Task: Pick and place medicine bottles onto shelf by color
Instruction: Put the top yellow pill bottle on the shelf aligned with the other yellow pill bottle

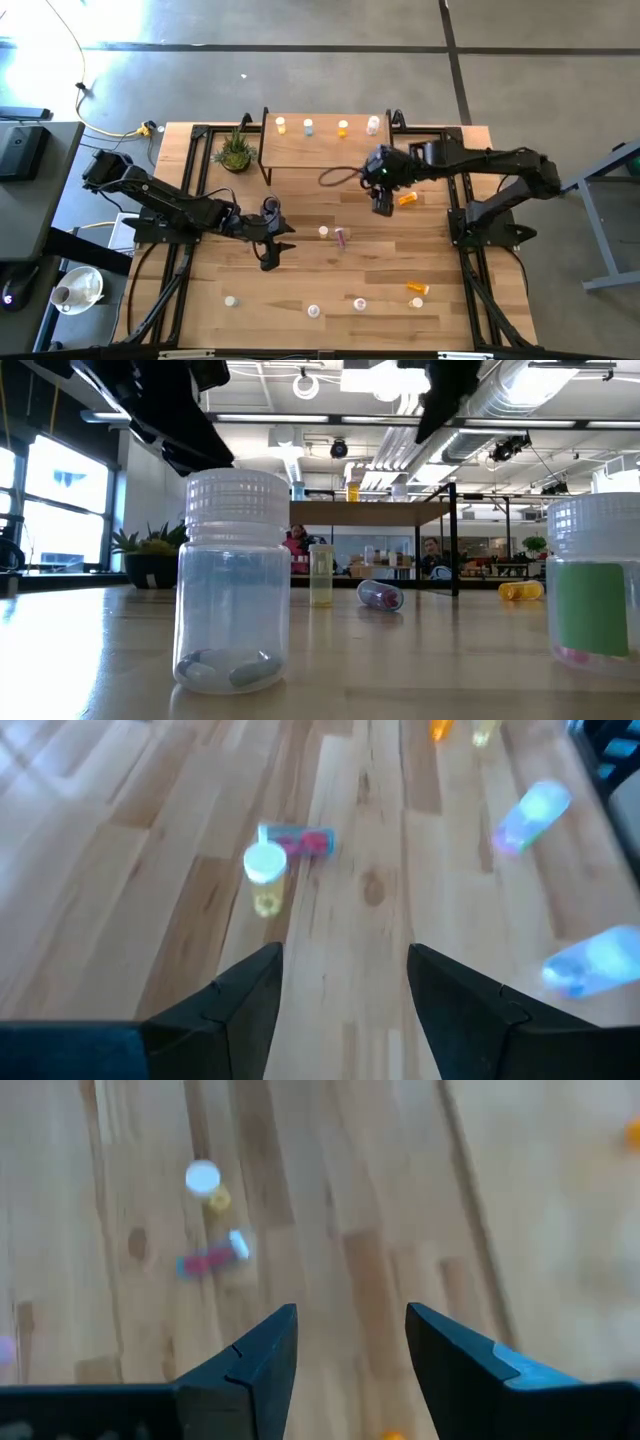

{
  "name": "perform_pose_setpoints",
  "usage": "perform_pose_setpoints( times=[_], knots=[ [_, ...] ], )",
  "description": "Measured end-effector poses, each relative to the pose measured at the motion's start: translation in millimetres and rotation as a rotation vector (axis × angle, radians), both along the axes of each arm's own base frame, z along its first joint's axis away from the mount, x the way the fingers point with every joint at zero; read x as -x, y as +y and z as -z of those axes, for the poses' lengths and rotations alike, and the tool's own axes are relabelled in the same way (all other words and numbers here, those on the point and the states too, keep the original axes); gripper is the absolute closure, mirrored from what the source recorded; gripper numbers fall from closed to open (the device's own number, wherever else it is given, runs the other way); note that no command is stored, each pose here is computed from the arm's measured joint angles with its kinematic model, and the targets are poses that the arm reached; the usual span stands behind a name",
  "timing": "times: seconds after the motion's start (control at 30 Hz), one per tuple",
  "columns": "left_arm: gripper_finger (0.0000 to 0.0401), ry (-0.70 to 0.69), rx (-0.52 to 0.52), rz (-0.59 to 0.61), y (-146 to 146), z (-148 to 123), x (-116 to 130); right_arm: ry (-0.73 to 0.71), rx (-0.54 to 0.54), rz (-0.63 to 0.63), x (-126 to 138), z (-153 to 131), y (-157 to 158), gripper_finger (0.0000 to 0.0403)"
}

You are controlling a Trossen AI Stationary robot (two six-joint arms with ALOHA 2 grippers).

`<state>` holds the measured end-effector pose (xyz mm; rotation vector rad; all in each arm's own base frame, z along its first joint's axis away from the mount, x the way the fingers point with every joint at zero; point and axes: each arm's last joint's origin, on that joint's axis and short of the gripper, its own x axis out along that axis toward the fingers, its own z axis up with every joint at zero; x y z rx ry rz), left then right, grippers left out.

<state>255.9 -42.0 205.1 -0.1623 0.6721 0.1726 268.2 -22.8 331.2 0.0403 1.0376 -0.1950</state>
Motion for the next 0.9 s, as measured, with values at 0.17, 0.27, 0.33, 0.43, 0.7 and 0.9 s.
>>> perform_pose_setpoints(
  times=[0.17, 0.27, 0.33, 0.43, 0.7, 0.9],
  knots=[
    [0.0195, -0.016, -0.042, 0.033, -2.2, 10.0, -11.9, -0.052, -0.034, 0.004, 24.3, 13.6, 15.5, 0.0224],
    [0.0194, -0.032, -0.061, 0.048, -3.6, 16.4, -19.4, -0.113, -0.033, -0.003, 36.2, 18.0, 23.1, 0.0224],
    [0.0194, -0.049, -0.069, 0.056, -4.6, 20.3, -24.4, -0.165, -0.021, 0.001, 42.9, 18.5, 27.8, 0.0224],
    [0.0194, -0.052, -0.081, 0.043, -5.1, 27.9, -29.9, -0.245, 0.009, 0.002, 50.5, 20.1, 34.5, 0.0224],
    [0.0194, -0.044, -0.175, -0.073, -2.4, 43.0, -37.5, -0.404, 0.039, 0.006, 66.7, 26.6, 54.0, 0.0224],
    [0.0194, -0.056, -0.194, -0.101, -2.1, 49.0, -42.0, -0.442, 0.054, 0.056, 73.2, 35.1, 69.1, 0.0224]
  ],
)
